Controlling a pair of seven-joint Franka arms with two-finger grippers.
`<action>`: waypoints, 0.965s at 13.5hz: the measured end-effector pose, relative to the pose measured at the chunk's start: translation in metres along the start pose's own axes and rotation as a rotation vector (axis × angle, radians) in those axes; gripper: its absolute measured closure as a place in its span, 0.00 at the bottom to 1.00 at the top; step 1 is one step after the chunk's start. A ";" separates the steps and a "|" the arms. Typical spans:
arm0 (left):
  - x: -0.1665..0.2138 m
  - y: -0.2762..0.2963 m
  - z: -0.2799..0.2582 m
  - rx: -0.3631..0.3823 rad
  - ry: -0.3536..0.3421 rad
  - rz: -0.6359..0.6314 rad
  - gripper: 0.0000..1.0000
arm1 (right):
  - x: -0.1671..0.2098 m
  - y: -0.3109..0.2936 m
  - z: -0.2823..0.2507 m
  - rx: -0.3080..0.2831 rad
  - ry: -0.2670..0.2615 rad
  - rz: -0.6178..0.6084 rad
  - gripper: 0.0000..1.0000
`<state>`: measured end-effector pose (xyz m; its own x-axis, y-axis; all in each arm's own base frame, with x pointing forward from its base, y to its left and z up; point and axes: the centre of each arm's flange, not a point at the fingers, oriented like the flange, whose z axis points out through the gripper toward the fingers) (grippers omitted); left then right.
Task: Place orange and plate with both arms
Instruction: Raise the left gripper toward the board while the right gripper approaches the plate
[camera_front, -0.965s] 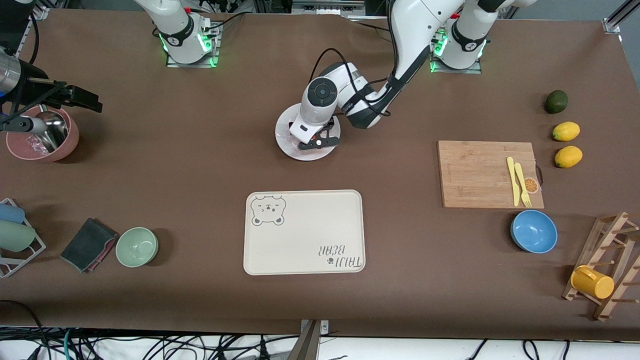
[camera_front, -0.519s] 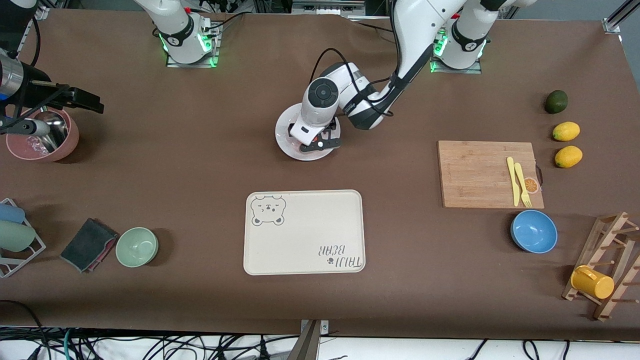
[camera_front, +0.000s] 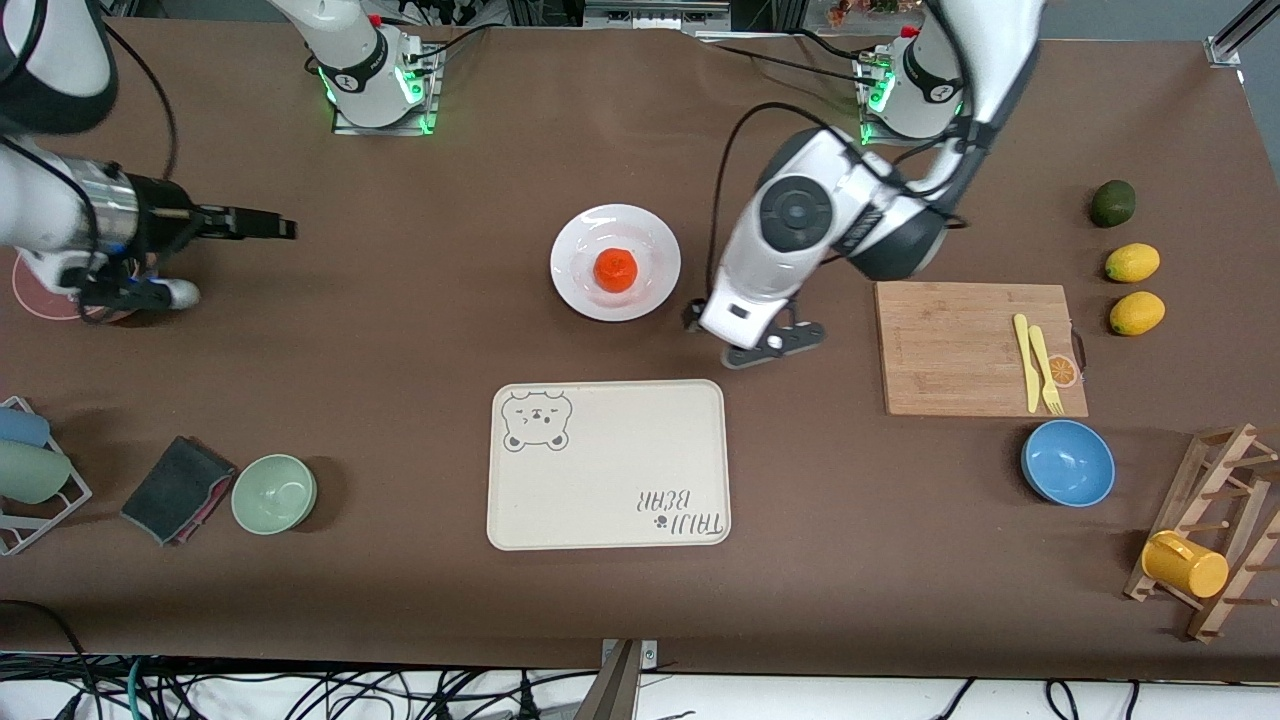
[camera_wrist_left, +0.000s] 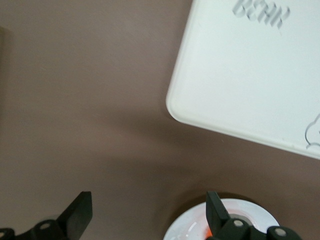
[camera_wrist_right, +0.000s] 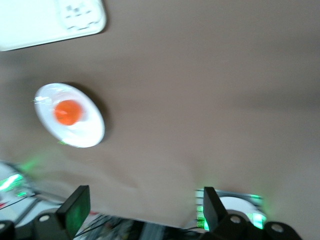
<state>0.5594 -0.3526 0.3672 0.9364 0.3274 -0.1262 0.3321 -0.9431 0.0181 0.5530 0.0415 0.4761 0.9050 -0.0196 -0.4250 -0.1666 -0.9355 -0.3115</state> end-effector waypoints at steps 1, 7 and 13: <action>0.014 -0.017 -0.014 0.002 0.007 -0.006 0.00 | 0.007 0.000 0.020 0.067 -0.024 -0.006 0.00; 0.068 -0.121 -0.095 0.032 0.033 -0.052 0.00 | 0.021 0.024 0.136 0.387 -0.049 -0.173 0.00; 0.102 -0.237 -0.165 0.066 0.067 0.037 0.00 | 0.036 0.062 0.271 0.681 -0.015 -0.365 0.00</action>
<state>0.5952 -0.0860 0.5137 0.9541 0.2933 -0.0599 0.2911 -0.9557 -0.0441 0.4690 0.0781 0.2111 0.9443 0.2575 -0.2048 -0.0670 -0.4589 -0.8860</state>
